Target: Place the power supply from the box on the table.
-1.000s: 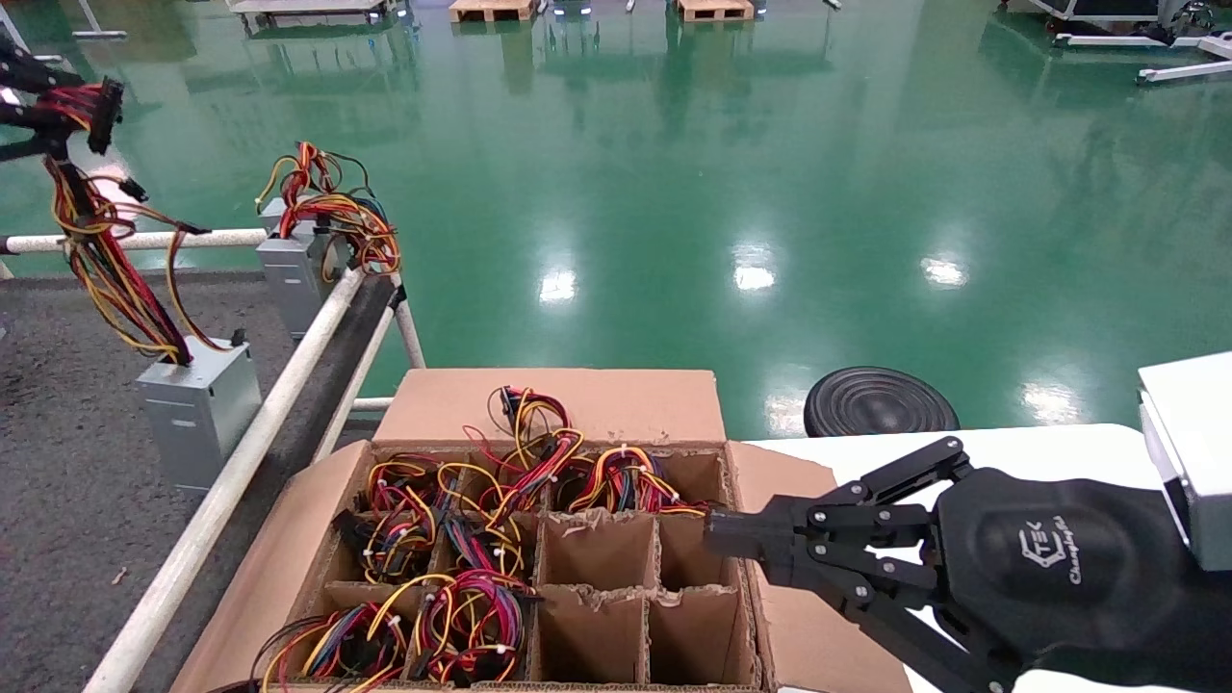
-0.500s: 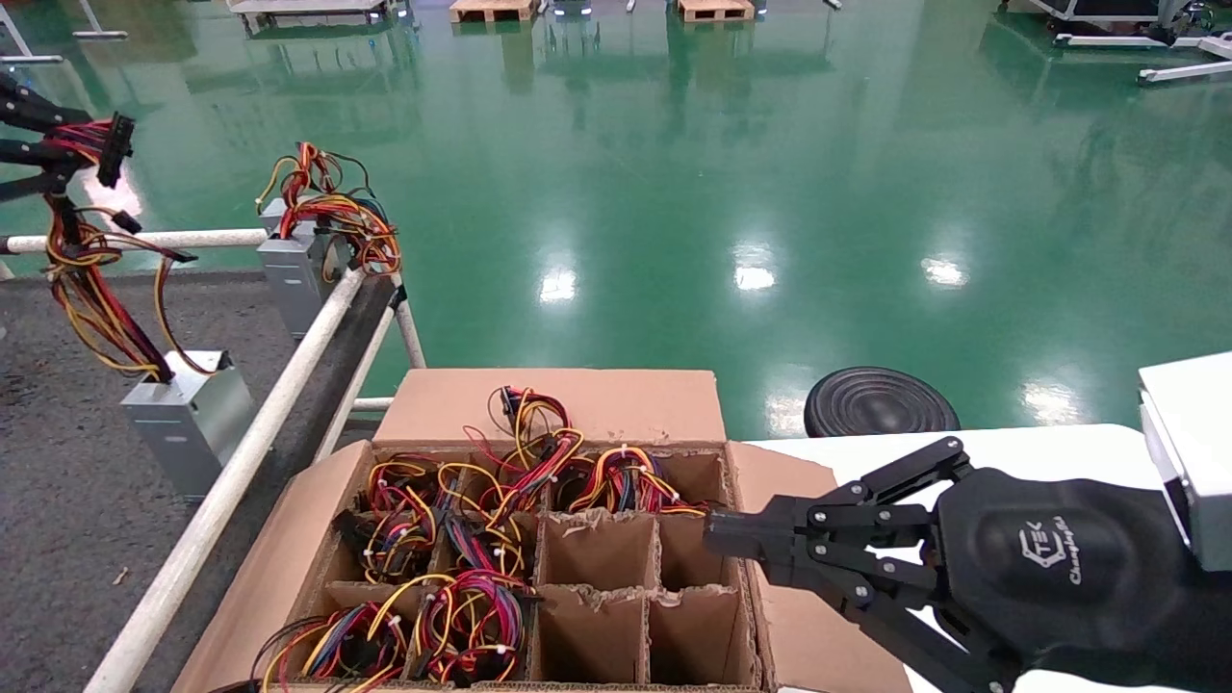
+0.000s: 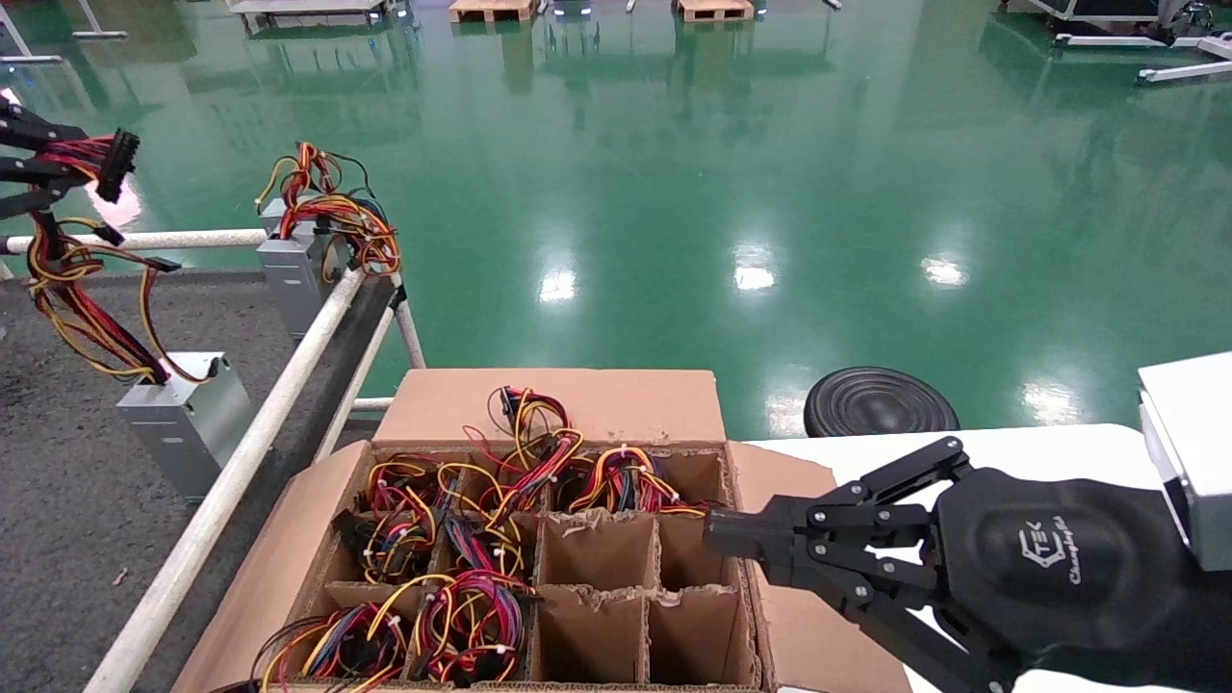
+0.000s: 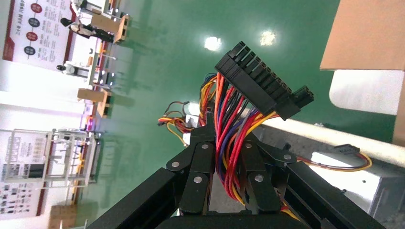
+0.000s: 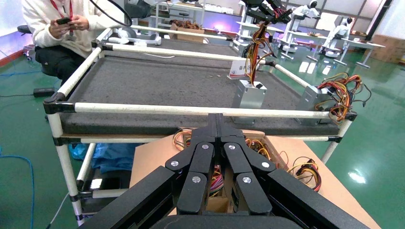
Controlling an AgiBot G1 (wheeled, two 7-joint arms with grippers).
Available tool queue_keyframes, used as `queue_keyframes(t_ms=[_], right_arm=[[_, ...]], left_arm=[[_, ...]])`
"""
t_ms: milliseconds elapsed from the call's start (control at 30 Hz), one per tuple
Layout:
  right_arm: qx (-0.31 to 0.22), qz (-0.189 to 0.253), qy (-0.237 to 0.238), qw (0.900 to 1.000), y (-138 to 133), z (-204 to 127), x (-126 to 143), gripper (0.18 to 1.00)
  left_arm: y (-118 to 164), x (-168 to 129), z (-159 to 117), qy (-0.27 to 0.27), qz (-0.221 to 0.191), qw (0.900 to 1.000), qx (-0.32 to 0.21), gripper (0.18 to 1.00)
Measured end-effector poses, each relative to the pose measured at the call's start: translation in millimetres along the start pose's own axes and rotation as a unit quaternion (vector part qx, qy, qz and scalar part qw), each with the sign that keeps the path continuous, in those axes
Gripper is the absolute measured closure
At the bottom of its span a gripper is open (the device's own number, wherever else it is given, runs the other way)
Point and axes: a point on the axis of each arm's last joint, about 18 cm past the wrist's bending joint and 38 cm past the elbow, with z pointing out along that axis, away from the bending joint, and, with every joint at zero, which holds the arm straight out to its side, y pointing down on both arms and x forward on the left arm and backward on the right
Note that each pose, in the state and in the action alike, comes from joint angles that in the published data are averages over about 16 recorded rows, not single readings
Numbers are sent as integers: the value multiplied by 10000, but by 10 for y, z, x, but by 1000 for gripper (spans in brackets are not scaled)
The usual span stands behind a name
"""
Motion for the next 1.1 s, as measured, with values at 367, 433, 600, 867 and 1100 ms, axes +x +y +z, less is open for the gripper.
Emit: queue_keyframes(t_ms=[367,433,600,867,1100], right_arm=[[0,0,0,10000,0,0,0,985],[0,0,0,10000,0,0,0,985],[0,0,0,10000,0,0,0,985],[0,0,0,10000,0,0,0,985],[0,0,0,10000,0,0,0,985]], left_arm=[[-8,61,49,102,-105,9999,61,969],[-12,70,58,119,-117,9998,73,953],[-23,91,81,159,-143,9997,104,913],[-44,124,117,219,-182,9995,162,778],[-60,146,140,257,-209,9992,215,656]])
